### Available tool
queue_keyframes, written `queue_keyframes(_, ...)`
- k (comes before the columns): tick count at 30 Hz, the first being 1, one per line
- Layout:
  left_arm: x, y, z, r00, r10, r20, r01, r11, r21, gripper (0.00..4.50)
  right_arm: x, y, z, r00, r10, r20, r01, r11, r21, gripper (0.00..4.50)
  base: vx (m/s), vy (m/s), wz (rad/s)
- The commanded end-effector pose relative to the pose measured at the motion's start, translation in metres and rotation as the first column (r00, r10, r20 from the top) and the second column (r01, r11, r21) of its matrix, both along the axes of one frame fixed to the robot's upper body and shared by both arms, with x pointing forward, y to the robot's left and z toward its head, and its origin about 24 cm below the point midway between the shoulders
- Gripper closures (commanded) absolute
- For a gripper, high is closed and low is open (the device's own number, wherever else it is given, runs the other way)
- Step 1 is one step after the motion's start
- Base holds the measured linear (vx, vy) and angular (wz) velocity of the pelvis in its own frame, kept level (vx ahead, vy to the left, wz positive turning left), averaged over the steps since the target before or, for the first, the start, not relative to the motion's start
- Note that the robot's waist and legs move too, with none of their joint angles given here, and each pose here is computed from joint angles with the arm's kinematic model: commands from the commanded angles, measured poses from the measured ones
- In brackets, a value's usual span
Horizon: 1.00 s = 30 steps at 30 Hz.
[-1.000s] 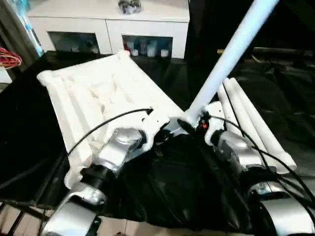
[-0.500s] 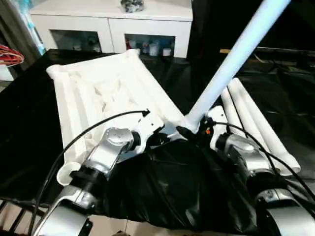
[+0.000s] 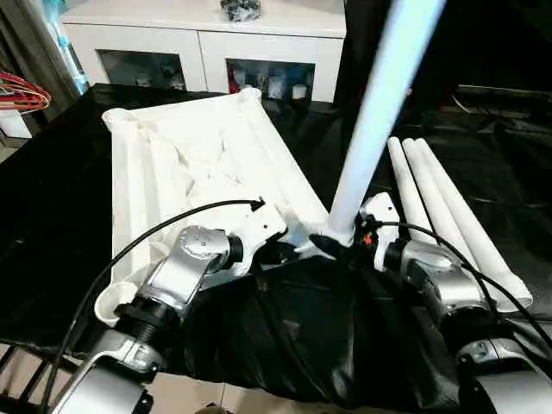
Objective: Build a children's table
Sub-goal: Insert table leg to table base
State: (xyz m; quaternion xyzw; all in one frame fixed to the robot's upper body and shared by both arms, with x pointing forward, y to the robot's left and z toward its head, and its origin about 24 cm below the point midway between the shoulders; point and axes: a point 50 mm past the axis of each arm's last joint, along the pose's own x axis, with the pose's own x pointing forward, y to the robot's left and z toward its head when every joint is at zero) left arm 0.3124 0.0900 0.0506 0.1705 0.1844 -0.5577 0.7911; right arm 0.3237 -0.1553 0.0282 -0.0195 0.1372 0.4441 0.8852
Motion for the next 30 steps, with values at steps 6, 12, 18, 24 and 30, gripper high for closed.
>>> queue_keyframes(6,-0.008,-0.009,0.006,0.994,-0.105,0.009,0.105,0.994,-0.025,4.50,-0.012,0.002,-0.009,0.995,0.074,-0.066,-0.075,0.997,0.000,1.10,0.000,0.000,0.00)
queue_keyframes(12,-0.010,-0.008,0.005,0.993,-0.119,-0.002,0.118,0.993,-0.020,4.50,-0.016,0.003,-0.014,0.991,0.086,-0.099,-0.084,0.996,0.024,1.49,0.000,0.000,0.00)
queue_keyframes(18,-0.011,-0.006,0.005,0.991,-0.130,-0.010,0.130,0.991,-0.015,4.50,-0.019,0.005,-0.017,0.989,0.092,-0.113,-0.090,0.996,0.024,1.94,0.000,0.000,0.00)
queue_keyframes(24,-0.012,-0.006,0.004,0.990,-0.138,-0.015,0.138,0.990,-0.012,4.50,-0.019,0.005,-0.016,0.989,0.090,-0.116,-0.087,0.996,0.029,2.43,0.000,0.000,0.00)
queue_keyframes(30,-0.013,-0.006,0.004,0.990,-0.141,-0.022,0.140,0.990,-0.008,4.50,-0.021,0.004,-0.017,0.989,0.088,-0.120,-0.086,0.996,0.026,2.80,0.000,0.000,0.00)
